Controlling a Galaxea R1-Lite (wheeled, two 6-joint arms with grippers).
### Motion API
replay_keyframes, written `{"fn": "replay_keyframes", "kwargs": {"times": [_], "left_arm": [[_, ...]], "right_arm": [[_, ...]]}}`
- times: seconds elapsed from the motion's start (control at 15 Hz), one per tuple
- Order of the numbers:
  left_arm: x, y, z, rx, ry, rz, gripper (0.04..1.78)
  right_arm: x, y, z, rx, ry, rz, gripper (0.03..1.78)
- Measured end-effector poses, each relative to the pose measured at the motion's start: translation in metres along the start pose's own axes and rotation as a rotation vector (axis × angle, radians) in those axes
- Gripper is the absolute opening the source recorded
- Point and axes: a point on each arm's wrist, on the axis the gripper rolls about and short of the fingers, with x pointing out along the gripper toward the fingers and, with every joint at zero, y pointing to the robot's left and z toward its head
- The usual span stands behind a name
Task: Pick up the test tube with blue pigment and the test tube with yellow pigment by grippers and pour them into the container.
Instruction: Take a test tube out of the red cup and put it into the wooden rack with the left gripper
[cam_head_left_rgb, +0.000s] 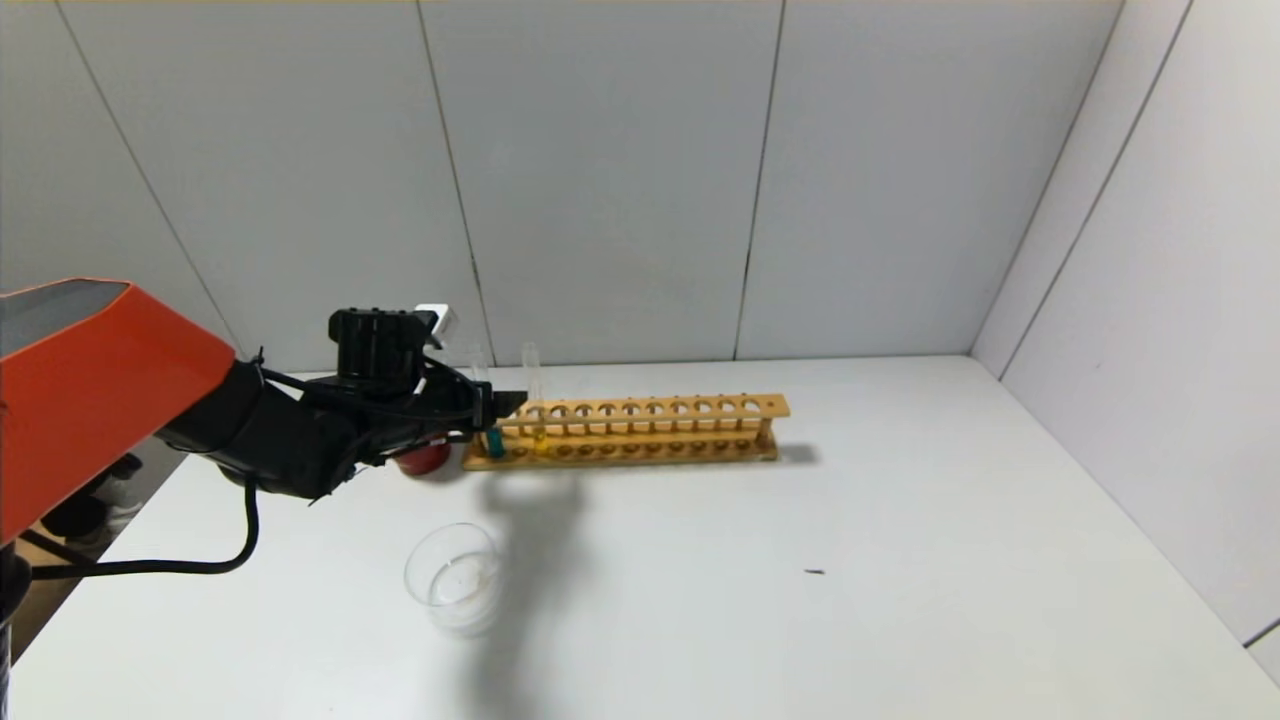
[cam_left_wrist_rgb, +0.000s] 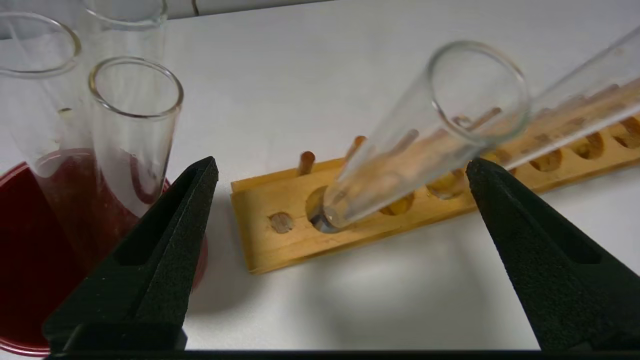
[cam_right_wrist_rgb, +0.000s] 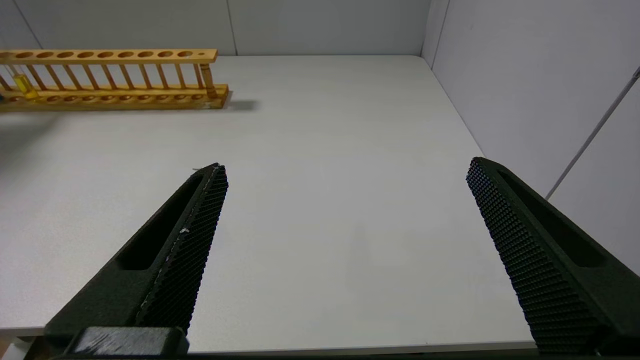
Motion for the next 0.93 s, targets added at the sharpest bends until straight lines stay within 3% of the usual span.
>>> {"fn": "replay_keyframes", "kwargs": {"times": [0.53,0.73,0.93], "left_arm": [[0.006,0.000,0.001,0.003,-0.008,0.002,1.72],[0.010,-0.002,0.000,0.009,-0.007,-0.001,1.49],[0.012,-0.003,-0.001,0.011,-0.004,-0.004,1.04]], "right_arm": [[0.000,0.000,0.000,0.000,0.000,0.001,1.75],[0.000,0.000,0.000,0.000,0.000,0.000,1.75],[0.000,0.000,0.000,0.000,0.000,0.000,1.75]]}}
